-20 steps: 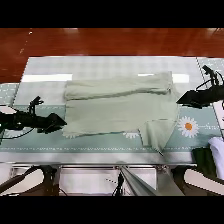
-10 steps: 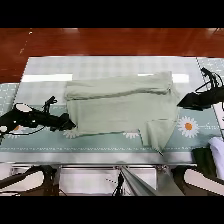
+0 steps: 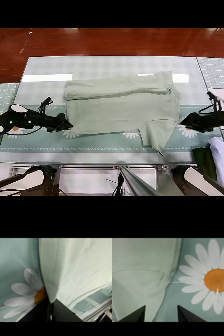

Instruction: Fold the shirts.

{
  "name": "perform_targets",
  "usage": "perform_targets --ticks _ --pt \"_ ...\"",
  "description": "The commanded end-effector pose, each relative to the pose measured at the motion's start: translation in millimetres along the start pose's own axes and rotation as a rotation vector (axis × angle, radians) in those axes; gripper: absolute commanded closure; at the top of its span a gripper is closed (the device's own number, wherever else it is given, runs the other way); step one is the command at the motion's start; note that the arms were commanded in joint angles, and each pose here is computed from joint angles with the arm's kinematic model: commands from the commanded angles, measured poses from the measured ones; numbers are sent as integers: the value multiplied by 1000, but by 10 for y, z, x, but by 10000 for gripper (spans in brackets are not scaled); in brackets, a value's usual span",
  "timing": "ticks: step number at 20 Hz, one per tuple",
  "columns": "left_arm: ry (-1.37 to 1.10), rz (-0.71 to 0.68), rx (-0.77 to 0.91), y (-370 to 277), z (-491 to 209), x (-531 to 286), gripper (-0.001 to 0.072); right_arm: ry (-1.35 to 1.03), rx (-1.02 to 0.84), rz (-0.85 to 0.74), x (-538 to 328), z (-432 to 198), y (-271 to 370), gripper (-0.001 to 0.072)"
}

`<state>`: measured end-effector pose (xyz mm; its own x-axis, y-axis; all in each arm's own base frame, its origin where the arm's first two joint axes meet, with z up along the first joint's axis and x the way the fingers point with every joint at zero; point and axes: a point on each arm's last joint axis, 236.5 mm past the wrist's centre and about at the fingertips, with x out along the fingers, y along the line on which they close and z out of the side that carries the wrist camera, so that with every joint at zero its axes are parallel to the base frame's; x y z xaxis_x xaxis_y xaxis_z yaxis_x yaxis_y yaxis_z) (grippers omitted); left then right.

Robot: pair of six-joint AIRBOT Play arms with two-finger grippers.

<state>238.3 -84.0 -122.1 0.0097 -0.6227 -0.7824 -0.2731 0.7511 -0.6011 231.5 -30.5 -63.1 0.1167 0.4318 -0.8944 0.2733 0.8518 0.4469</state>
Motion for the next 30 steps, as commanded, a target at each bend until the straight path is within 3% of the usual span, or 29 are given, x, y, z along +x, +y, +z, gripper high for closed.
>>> perform_targets --ticks 1,4,9,10,11,12,15,20,26,30 --pt "-4 -5 -5 6 11 -17 687 -20 53 42 280 -128 41 220" --pt "-4 -5 -5 6 11 -17 687 -84 62 61 460 -15 174 226" --pt "-8 -5 6 -1 27 -25 687 -213 86 -53 654 272 217 318" --pt "-12 -5 13 -6 42 -33 687 -228 89 -55 657 307 233 436" --pt "-17 -5 28 -17 69 -49 687 -235 96 -53 647 326 238 623" --pt "-24 -6 39 -40 107 -77 687 -231 86 -49 612 342 263 671" --pt "-75 -18 118 -251 337 -322 688 -306 -87 -25 146 629 587 672" --pt "-340 1 347 -942 1082 -1260 688 -669 -243 3 -961 1496 1260 675" --pt "-403 -21 422 -1364 1705 -1316 688 -665 -261 1 -335 2155 1483 674" --pt "-374 -36 295 -1191 2194 -1085 687 -733 -241 -21 -254 2675 1434 674"
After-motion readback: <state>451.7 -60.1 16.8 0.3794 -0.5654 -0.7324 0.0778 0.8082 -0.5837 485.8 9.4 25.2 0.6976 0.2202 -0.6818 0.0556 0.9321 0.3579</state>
